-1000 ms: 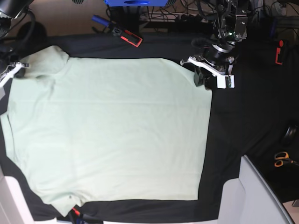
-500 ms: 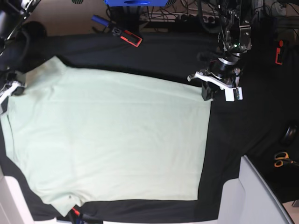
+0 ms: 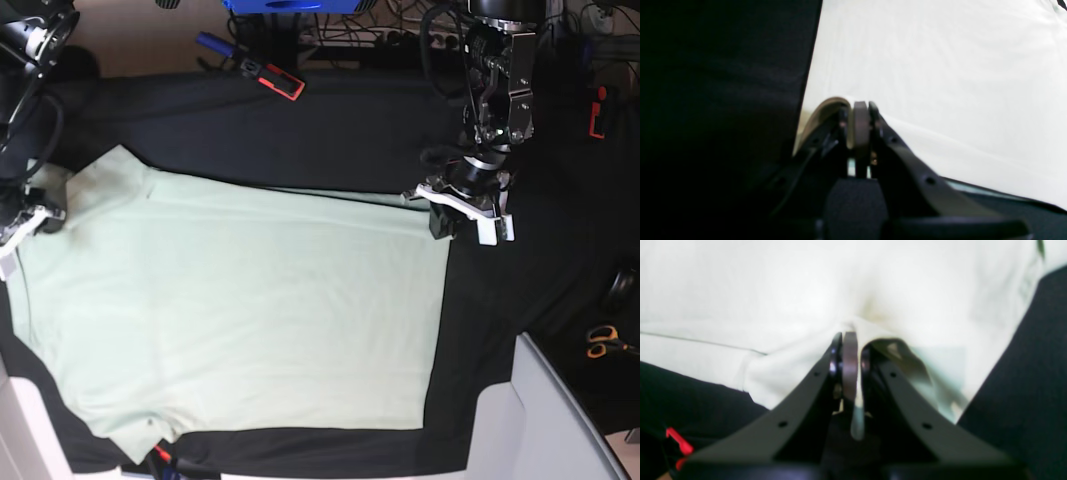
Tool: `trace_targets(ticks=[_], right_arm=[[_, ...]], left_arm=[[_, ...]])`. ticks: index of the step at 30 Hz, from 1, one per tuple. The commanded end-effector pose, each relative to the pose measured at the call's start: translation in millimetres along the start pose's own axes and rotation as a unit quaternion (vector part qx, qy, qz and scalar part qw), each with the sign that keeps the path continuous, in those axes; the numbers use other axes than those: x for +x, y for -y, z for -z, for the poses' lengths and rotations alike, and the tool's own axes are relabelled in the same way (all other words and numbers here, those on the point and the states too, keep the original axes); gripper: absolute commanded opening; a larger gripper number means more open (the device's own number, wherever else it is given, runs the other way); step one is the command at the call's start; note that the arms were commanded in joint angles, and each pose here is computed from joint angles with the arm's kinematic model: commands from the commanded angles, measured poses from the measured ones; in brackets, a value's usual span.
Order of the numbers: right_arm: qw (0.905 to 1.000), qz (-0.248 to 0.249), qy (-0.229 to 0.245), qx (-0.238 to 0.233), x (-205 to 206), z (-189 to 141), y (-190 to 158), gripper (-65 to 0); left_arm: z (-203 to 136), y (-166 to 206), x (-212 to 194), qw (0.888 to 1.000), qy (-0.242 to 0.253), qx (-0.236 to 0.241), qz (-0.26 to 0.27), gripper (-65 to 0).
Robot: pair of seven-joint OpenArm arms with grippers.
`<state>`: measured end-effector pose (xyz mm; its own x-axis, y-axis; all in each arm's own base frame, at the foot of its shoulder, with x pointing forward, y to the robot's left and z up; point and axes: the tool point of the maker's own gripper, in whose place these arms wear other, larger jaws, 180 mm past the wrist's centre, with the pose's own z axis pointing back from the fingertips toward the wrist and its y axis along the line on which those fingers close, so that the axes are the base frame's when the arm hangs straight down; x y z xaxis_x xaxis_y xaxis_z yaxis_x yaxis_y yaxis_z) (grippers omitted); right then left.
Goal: Fold the T-shirt properly
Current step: 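Lift the held edge and carry it across the shirt with both grippers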
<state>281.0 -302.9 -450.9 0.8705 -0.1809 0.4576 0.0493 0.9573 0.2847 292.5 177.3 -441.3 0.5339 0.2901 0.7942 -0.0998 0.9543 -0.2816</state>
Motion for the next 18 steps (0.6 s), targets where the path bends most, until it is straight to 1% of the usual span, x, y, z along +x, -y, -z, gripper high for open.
trace_targets(ticks=[1, 3, 5, 11, 18], right_arm=[[0.9994, -0.01, 0.034, -0.007, 27, -10, 8, -65.0], [0.9989, -0.022, 0.04, 0.002, 38, -5, -1, -65.0], [0.9987, -0.032, 0.04, 0.001, 43, -5, 1, -65.0], [0.9982, -0.025, 0.053, 0.015, 63, 1, -4, -65.0], [0.9969, -0.037, 0.064, 0.026, 81, 8, -11, -65.0]], left_arm=[[3, 1, 19, 1.0, 0.027, -0.004, 0.002, -65.0], [7, 0, 21, 1.0, 0.027, -0.003, 0.002, -65.0], [10, 1, 25, 1.0, 0.03, -0.003, 0.003, -65.0], [20, 2, 37, 0.999, 0.039, -0.004, 0.003, -65.0], [32, -1, 41, 0.999, 0.037, 0.001, -0.002, -65.0]])
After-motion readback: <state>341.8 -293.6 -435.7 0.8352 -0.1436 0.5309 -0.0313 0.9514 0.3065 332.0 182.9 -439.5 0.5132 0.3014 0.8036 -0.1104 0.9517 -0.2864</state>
